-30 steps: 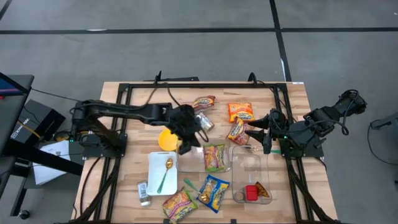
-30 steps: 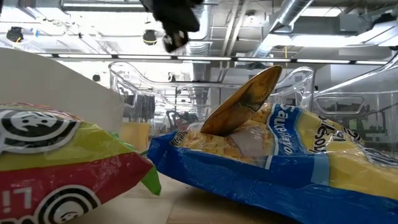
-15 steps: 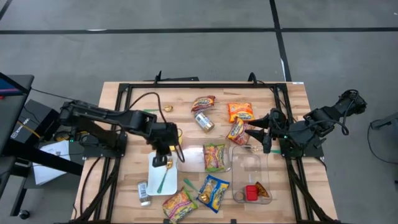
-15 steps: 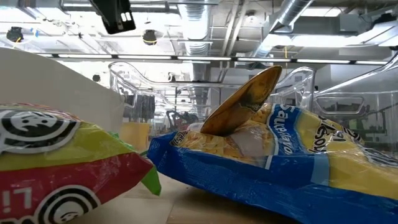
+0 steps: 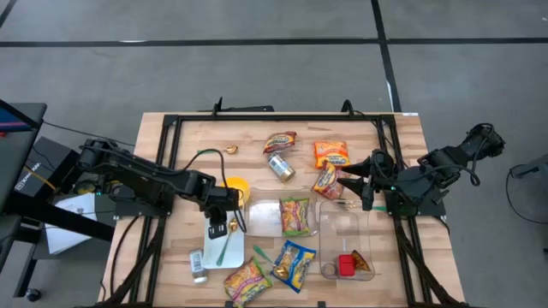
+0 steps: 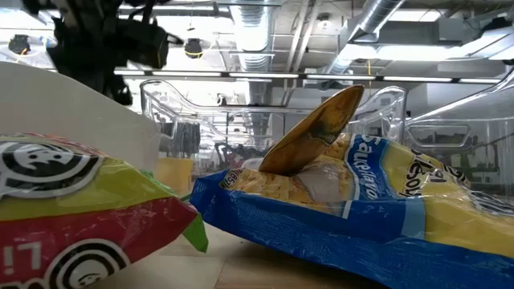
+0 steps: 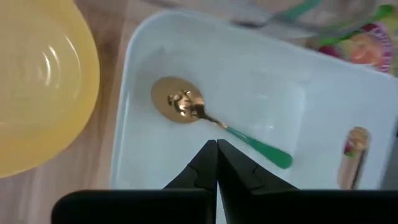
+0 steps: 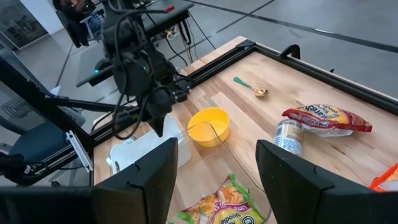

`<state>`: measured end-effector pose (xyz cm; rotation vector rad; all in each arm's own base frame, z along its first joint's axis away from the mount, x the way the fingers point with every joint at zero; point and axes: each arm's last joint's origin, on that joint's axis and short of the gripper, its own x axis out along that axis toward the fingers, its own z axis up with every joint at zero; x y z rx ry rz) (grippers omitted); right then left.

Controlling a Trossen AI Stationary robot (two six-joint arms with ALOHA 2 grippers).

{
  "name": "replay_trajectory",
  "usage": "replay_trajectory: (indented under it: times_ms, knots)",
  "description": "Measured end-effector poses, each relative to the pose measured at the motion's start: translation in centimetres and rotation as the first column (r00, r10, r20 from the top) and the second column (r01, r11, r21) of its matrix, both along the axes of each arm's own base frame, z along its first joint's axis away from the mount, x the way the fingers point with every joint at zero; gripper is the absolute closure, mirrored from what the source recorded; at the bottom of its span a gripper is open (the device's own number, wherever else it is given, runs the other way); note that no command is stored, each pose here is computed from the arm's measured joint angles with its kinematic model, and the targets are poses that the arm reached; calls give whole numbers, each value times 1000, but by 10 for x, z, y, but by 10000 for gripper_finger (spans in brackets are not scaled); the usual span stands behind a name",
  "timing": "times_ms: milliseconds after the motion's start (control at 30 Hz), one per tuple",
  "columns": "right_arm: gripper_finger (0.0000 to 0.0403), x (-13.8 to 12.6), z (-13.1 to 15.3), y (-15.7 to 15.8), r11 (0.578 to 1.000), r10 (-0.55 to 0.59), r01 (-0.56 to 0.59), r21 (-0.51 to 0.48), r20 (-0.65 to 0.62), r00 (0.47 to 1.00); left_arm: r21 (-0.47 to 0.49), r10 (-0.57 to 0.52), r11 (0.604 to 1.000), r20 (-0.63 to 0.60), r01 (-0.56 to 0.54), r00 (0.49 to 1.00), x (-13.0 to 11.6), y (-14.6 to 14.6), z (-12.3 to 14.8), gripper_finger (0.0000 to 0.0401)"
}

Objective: Pick & Place Food Item
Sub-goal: Adjust the bins

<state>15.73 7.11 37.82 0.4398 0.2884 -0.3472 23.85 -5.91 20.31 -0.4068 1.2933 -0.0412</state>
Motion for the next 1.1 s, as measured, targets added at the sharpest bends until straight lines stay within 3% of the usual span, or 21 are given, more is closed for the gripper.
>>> replay_trajectory:
  times_ms: [400, 1100]
  knots:
    - [192, 0, 0, 0, 1000, -6, 6, 5, 2, 1000, -16, 100, 995, 97, -99, 990, 3, 14, -22, 401]
    - [192, 0, 0, -1, 1000, -26, 26, -1, 8, 1000, -39, 189, 982, 209, -185, 960, 24, 17, -28, 401]
